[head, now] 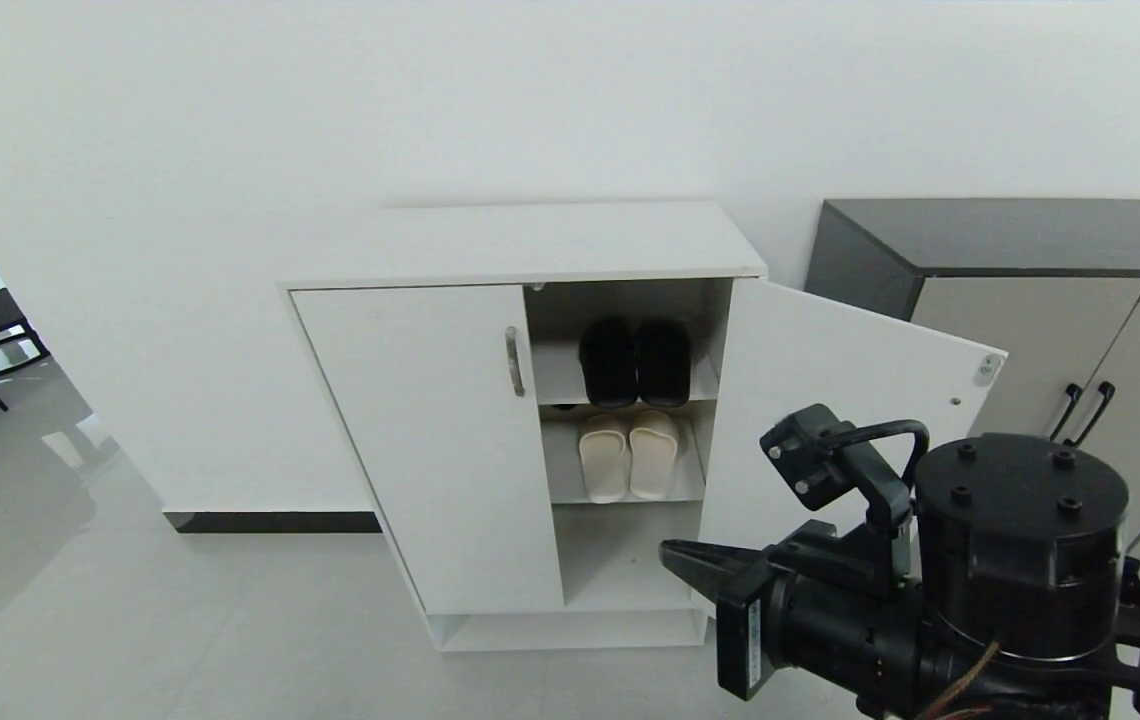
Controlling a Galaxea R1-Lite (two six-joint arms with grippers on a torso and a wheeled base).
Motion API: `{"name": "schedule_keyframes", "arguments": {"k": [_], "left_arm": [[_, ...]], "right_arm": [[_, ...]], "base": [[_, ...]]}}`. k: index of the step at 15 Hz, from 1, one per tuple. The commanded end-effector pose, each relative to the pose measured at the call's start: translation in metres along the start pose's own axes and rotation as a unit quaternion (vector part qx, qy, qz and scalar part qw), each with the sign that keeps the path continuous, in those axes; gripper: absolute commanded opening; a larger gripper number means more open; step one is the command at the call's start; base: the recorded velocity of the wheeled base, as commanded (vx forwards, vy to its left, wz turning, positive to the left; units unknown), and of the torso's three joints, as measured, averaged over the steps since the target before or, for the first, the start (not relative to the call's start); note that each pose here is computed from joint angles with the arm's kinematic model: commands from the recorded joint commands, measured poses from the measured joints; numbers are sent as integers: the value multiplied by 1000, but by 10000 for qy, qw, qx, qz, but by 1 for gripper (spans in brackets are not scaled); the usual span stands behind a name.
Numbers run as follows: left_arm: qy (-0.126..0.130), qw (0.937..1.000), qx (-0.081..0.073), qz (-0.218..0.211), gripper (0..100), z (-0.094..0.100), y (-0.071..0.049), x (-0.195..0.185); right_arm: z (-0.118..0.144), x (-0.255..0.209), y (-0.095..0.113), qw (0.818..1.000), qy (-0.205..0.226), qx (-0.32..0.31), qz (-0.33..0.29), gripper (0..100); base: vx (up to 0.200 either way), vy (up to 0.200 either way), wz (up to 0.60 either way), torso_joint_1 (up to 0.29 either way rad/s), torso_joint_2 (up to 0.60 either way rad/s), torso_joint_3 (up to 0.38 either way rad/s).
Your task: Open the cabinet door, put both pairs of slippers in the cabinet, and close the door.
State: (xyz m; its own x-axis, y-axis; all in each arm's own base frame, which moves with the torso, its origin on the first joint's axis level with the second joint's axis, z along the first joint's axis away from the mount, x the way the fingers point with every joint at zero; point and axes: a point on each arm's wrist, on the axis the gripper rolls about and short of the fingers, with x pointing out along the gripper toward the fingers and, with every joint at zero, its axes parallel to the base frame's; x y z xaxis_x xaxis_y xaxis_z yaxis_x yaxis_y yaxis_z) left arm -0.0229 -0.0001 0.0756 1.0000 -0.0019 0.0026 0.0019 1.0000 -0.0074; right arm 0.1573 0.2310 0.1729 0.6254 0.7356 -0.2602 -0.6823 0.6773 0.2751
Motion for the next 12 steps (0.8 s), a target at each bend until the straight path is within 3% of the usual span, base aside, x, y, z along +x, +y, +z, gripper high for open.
{"name": "schedule_keyframes", "arguments": {"k": [1, 12], "left_arm": [[5, 10000, -1, 2, 0, 0, 0, 0], [5, 10000, -1, 2, 0, 0, 0, 0]], "right_arm": [[-1, 1, 0, 10000, 25, -5, -3, 0], [-3, 3, 0, 10000, 64, -19, -8, 0]], "base": [[0, 0, 0, 207, -500, -286], [0, 0, 0, 246, -537, -290]]}}
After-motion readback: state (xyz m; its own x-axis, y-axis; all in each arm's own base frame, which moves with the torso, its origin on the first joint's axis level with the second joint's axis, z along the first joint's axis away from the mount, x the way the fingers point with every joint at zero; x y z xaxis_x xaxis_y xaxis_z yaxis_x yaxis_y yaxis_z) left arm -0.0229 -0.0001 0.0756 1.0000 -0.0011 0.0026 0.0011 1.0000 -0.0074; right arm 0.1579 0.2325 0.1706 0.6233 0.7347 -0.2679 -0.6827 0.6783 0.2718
